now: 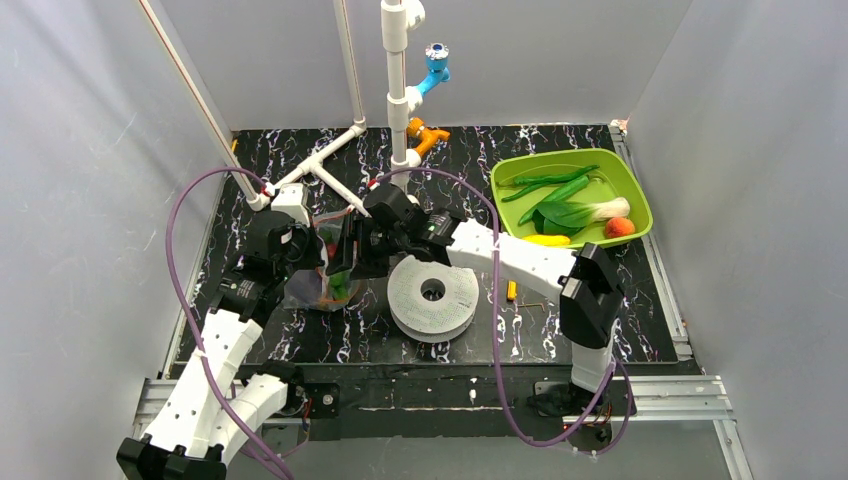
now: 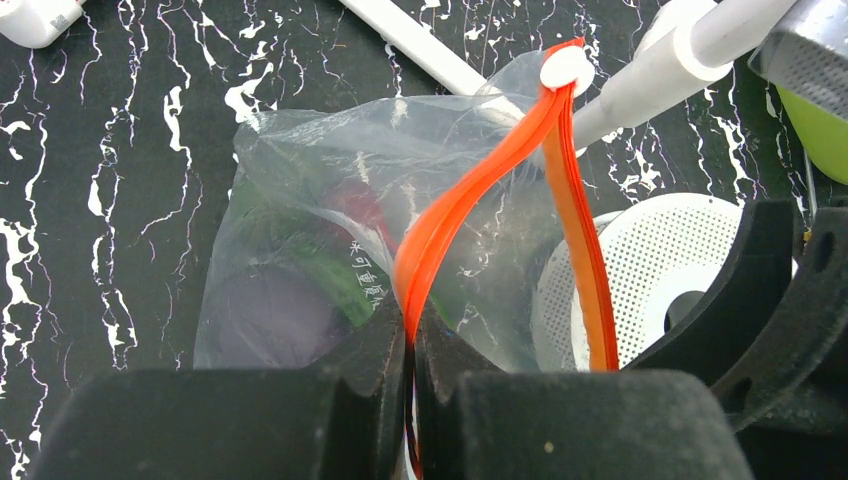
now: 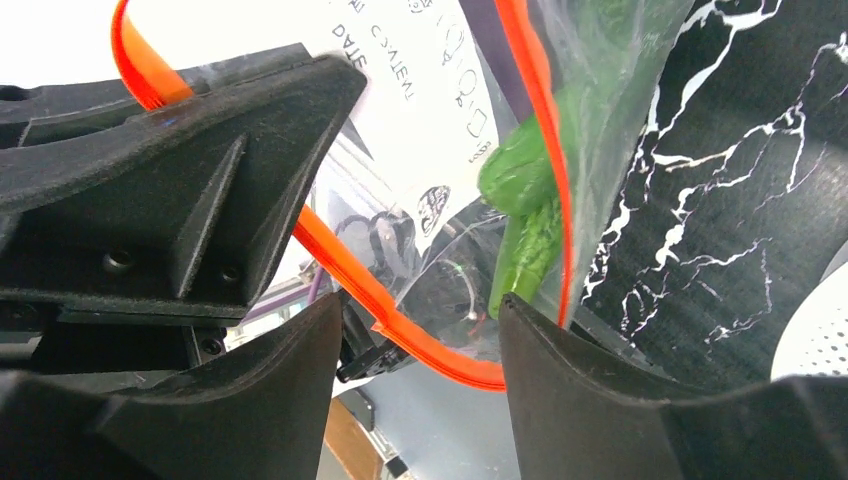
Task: Place the food in the zip-top bag and seal the zipper
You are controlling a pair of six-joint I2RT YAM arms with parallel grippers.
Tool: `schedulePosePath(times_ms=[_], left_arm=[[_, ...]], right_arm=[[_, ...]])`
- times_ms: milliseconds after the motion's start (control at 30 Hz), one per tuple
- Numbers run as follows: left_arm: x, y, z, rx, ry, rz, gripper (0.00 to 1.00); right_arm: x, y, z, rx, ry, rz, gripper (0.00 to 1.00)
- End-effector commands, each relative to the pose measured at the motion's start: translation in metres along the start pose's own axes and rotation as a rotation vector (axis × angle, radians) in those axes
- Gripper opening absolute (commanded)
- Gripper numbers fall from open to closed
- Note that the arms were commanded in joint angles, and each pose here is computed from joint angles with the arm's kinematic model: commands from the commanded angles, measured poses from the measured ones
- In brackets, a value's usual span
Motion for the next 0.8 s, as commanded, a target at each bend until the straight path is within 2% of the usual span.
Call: schedulePosePath(times_ms=[0,300,467,567,767], left_arm=[[0.007,-0.002,0.002,-0.015,-0.035,-0.008,0.0],[0.004,-0.001,0.0,-0.004,-0.025,-0.005,0.0],[0.005,-0.003,-0.002,-0.009,-0.007,-0.002,0.0],[0.004,-0.004,-0.002,-0.015,-0.004,0.003,0.0],[0.001,-0.004,-0.005,-0.014,0.009,0.004,0.0]], right_arm=[[0.016,0.022,0.022,0.062,-0.092,0.12,0.66],[0.018,0.002,0.089,0.002,-0.25,0.521,0.66],[0.034,-0.028,0.144,-0.125,-0.474,0.659,0.66],[0.05,-0.06,0.182,-0.229,-0.6,0.609,0.65],[0.092,-0.164,0.252,-0.416,-0.839,0.25,0.64]])
Point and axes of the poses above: each gripper's point midway between its finger pads, its own z axis back along the fingers, its own y axis along the line the jaws close on, x = y × z, the point moved 2 cm from there along z, back along the fingers, and after that the axes turned 3 degrees about z, right-handed, at the moved point
